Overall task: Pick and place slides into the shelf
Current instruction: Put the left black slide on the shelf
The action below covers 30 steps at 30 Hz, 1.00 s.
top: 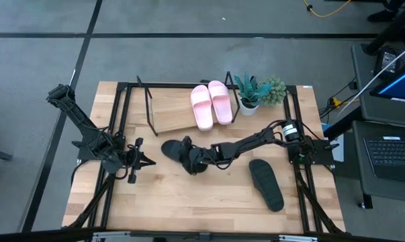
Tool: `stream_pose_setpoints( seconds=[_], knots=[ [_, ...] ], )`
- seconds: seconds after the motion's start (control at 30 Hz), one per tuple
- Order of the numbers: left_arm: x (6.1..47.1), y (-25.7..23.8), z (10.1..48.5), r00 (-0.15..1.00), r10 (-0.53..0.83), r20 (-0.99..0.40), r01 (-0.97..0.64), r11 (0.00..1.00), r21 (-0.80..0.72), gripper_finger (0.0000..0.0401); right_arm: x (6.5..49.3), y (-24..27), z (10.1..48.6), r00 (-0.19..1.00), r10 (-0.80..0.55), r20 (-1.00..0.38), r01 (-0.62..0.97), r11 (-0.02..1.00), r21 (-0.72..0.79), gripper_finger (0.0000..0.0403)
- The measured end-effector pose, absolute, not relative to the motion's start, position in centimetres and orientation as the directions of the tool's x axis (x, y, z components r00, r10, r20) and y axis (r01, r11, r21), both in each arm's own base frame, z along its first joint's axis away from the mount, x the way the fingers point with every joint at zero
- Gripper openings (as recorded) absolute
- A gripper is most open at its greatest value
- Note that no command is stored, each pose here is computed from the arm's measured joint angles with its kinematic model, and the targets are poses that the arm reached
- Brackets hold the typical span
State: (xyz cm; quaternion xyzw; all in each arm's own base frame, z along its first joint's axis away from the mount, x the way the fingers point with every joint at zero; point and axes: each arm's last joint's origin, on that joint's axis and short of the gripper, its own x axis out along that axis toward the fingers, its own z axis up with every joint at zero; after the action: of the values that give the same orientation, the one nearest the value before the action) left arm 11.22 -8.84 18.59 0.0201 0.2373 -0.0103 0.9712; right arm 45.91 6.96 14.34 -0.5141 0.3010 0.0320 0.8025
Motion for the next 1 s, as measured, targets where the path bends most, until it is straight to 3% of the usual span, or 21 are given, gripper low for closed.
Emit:
stream_pose_setpoints(
  seconds=[0.23, 0.4, 0.57, 0.67, 1.0],
  knots=[
    [11.2, -8.8, 18.6, 0.887, -0.011, -0.461, 0.029, 0.999, 0.032, 0.0, 47.3, 7.0, 18.7, 0.812, -0.295, -0.504, -0.318, 0.501, -0.805, 0.0012],
    [11.2, -8.8, 18.6, 0.887, -0.011, -0.461, 0.029, 0.999, 0.032, 0.0, 48.0, 6.8, 21.9, 0.757, -0.412, -0.508, -0.3, 0.471, -0.829, 0.0012],
    [11.2, -8.8, 18.6, 0.887, -0.011, -0.462, 0.03, 0.999, 0.034, 0.0, 48.2, 5.9, 24.8, 0.71, -0.476, -0.519, -0.251, 0.517, -0.818, 0.0012],
    [11.2, -8.8, 18.6, 0.886, -0.01, -0.463, 0.03, 0.999, 0.035, 0.0, 48.4, 5.0, 26.4, 0.7, -0.49, -0.519, -0.186, 0.577, -0.795, 0.0012],
    [11.2, -8.8, 18.6, 0.886, -0.01, -0.463, 0.03, 0.999, 0.035, 0.0, 48.7, 0.4, 29.7, 0.653, -0.601, -0.46, 0.049, 0.64, -0.767, 0.0012]
  ],
)
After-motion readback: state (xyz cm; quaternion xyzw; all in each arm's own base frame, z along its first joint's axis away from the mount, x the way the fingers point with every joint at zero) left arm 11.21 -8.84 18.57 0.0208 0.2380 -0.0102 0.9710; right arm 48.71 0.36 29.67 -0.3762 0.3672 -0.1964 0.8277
